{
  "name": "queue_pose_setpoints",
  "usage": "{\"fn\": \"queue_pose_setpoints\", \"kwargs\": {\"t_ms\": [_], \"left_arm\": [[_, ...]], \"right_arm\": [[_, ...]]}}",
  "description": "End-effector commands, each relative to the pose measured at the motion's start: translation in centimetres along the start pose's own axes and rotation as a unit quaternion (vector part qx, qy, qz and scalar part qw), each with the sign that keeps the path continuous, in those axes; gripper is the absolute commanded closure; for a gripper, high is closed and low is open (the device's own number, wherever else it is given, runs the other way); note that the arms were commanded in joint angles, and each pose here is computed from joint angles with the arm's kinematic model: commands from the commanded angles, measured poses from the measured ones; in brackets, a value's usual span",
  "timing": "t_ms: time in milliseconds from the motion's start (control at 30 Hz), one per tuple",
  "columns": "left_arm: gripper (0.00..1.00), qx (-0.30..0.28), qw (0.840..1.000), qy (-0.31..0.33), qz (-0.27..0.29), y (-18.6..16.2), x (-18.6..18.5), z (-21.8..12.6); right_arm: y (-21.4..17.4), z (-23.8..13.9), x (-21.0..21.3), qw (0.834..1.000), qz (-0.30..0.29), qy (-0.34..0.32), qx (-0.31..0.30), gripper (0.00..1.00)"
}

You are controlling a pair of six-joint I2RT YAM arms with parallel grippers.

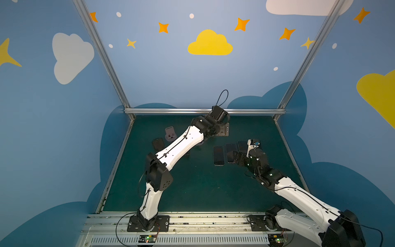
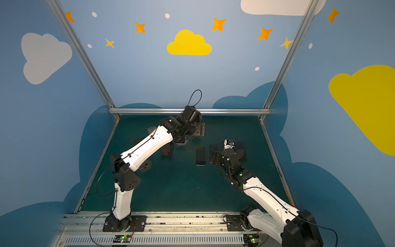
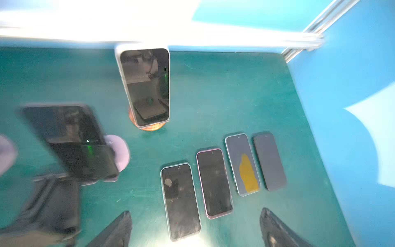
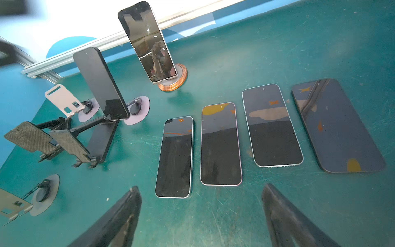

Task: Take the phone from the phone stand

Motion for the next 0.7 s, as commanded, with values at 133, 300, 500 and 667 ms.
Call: {"fn": "queue_pose_setpoints", "kwargs": {"t_ms": [133,300,500,667], "left_arm": [[0.00,-0.091,0.993,0.013,-0.068,1.9,8.5,-7.4],[0.00,-0.159,0.978,0.018,-0.131,0.4,14.2,-10.2],[0.00,-0.206,0.966,0.046,-0.151,-0.9,18.4,-12.3],[0.00,-0.198,0.965,0.047,-0.162,-1.2,19.0,-12.3]], "right_arm": [[1.7,0.0,2.3,0.999,0.008,0.048,-0.014,0.11],[3.0,0.3,5.8,0.995,0.009,0.104,0.004,0.12],[3.7,0.7,9.3,0.992,-0.008,0.126,0.019,0.12],[3.1,3.0,12.7,0.991,-0.052,0.117,0.044,0.11]]}}
Point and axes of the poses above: each gripper's point midway between its finger pads, its own z axis out along the fingers, its own x axis along the line the jaws close on, y = z × x, the point moved 1 cm from there along -z, back along the fingers, and after that the axes turned 1 degree about -z, right-handed, at the moved point
